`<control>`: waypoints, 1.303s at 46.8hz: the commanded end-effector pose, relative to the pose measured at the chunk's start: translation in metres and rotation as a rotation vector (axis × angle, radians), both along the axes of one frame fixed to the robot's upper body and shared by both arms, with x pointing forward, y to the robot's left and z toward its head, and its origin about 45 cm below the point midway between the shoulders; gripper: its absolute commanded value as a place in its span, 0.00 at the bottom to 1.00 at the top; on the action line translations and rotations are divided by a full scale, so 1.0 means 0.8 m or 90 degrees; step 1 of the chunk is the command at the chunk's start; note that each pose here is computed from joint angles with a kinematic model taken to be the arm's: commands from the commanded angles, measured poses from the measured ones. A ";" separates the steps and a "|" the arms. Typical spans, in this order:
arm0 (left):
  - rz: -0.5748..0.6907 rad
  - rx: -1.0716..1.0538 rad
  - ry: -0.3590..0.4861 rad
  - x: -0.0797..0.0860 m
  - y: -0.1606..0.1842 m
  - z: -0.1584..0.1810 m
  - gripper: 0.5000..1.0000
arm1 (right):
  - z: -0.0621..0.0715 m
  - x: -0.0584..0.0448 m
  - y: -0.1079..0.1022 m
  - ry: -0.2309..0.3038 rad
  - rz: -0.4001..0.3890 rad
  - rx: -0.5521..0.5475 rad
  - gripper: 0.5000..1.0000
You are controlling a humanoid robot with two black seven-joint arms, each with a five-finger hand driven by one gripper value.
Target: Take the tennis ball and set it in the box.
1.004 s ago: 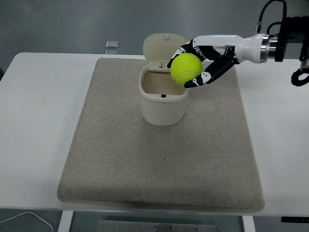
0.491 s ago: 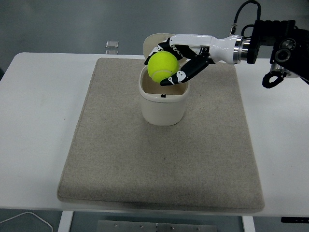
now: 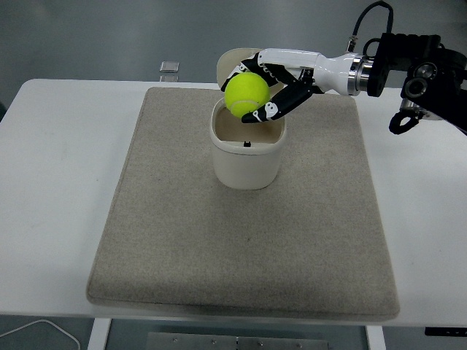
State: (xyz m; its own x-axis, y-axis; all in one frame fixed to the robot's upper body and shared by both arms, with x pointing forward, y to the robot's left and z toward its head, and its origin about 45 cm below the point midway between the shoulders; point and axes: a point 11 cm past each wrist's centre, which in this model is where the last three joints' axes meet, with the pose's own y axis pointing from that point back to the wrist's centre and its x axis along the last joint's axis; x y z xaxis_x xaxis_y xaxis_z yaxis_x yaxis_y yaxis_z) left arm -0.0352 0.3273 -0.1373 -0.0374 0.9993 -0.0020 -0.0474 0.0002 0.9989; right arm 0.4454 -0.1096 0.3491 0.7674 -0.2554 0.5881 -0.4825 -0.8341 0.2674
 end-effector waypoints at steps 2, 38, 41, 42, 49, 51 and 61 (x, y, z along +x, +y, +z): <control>0.000 0.000 0.000 0.000 0.000 0.000 0.99 | -0.007 -0.001 -0.003 0.005 0.000 -0.011 0.00; 0.000 0.000 0.001 -0.001 0.000 0.000 0.99 | -0.016 0.001 -0.012 -0.010 -0.014 -0.036 0.43; 0.000 0.000 0.000 0.000 0.000 0.000 0.99 | -0.017 0.001 -0.013 -0.007 -0.013 -0.035 0.44; 0.000 0.000 0.000 0.000 0.000 0.000 0.99 | -0.017 0.000 -0.012 -0.007 -0.012 -0.034 0.44; 0.000 0.000 0.001 -0.001 0.000 0.000 0.99 | -0.018 -0.001 -0.012 -0.005 -0.009 -0.036 0.50; 0.000 0.000 0.000 0.000 0.000 0.000 0.99 | -0.018 -0.001 -0.012 -0.004 -0.008 -0.036 0.51; 0.000 0.000 0.000 0.000 0.000 0.000 0.99 | -0.018 -0.001 -0.012 -0.003 -0.008 -0.037 0.65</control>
